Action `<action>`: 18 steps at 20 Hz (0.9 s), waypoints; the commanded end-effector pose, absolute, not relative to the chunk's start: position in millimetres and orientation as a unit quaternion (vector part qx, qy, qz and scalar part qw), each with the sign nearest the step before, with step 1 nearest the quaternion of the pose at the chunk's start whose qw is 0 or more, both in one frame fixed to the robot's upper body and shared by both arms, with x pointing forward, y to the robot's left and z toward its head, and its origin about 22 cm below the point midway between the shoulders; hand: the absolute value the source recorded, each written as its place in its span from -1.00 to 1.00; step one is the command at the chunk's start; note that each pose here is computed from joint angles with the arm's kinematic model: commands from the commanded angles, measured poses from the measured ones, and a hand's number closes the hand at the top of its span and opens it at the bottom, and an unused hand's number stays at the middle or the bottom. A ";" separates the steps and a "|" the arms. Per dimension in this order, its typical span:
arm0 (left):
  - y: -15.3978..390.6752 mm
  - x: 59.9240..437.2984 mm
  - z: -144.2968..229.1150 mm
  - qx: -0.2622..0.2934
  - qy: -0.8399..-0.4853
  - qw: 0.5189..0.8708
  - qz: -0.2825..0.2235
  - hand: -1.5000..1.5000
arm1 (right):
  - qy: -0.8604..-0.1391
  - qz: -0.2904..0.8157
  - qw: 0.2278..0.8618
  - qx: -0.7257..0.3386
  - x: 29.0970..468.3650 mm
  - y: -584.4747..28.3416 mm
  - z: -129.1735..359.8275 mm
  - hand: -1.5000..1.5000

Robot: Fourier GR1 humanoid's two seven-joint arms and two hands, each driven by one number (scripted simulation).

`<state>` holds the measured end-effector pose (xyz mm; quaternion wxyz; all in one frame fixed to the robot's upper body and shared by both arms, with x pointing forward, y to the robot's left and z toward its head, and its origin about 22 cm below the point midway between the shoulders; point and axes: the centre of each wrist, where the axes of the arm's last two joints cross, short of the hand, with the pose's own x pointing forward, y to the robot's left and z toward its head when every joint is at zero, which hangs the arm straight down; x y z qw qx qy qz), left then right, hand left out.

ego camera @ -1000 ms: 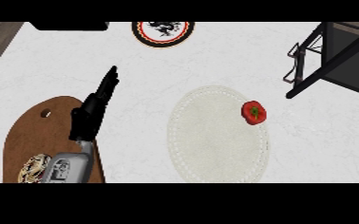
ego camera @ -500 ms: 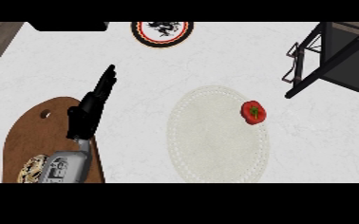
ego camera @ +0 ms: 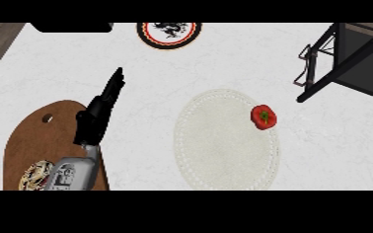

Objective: Pick the eggplant from the placemat and place it in the tiered shelf

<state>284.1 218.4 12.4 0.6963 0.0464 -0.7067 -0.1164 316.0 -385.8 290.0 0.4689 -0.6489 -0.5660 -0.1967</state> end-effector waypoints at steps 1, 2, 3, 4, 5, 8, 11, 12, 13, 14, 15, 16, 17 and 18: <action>223.5 285.3 13.9 0.052 -0.704 0.696 -0.127 0.00 | -0.584 -0.225 0.448 -0.639 308.6 -394.4 307.8 -1.00; 225.4 269.2 4.4 0.053 -0.706 0.698 -0.113 0.00 | -0.595 -0.244 0.437 -0.629 293.9 -386.3 310.3 -1.00; 217.8 282.3 4.9 0.046 -0.704 0.699 -0.116 0.00 | -0.601 -0.273 0.437 -0.611 312.0 -382.8 317.3 -1.00; 230.9 296.6 24.0 0.051 -0.713 0.689 -0.117 0.00 | -0.609 -0.293 0.422 -0.604 289.9 -403.7 327.7 -1.00; 222.7 288.4 7.6 0.052 -0.705 0.698 -0.114 0.00 | -0.620 -0.316 0.411 -0.590 286.6 -390.4 339.1 -1.00; 216.0 286.7 7.9 0.059 -0.702 0.700 -0.115 0.00 | -0.610 -0.358 0.385 -0.593 256.2 -400.2 359.2 -1.00; 222.4 275.8 8.7 0.057 -0.703 0.700 -0.111 0.00 | -0.579 -0.396 0.393 -0.594 227.8 -412.6 364.6 -1.00; 227.2 280.7 5.3 0.056 -0.703 0.700 -0.107 0.00 | -0.565 -0.397 0.400 -0.603 208.6 -418.5 376.8 -1.00; 238.1 272.4 9.4 0.063 -0.701 0.701 -0.111 0.00 | -0.570 -0.399 0.409 -0.591 193.4 -428.7 392.8 -1.00; 229.9 270.6 18.1 0.051 -0.705 0.698 -0.112 0.00 | -0.551 -0.413 0.420 -0.592 187.0 -431.4 380.6 -1.00; 239.3 280.4 23.4 0.058 -0.705 0.699 -0.106 0.00 | -0.533 -0.414 0.446 -0.589 179.6 -424.2 379.8 -1.00; 228.0 283.3 20.7 0.062 -0.708 0.696 -0.103 0.00 | -0.523 -0.408 0.457 -0.593 168.2 -441.9 384.9 -1.00; 254.3 274.3 18.2 0.079 -0.703 0.700 -0.092 0.00 | -0.515 -0.393 0.469 -0.600 155.4 -436.3 370.9 -1.00; 229.0 269.4 19.0 0.059 -0.704 0.700 -0.102 0.00 | -0.508 -0.395 0.476 -0.599 144.8 -434.8 375.5 -1.00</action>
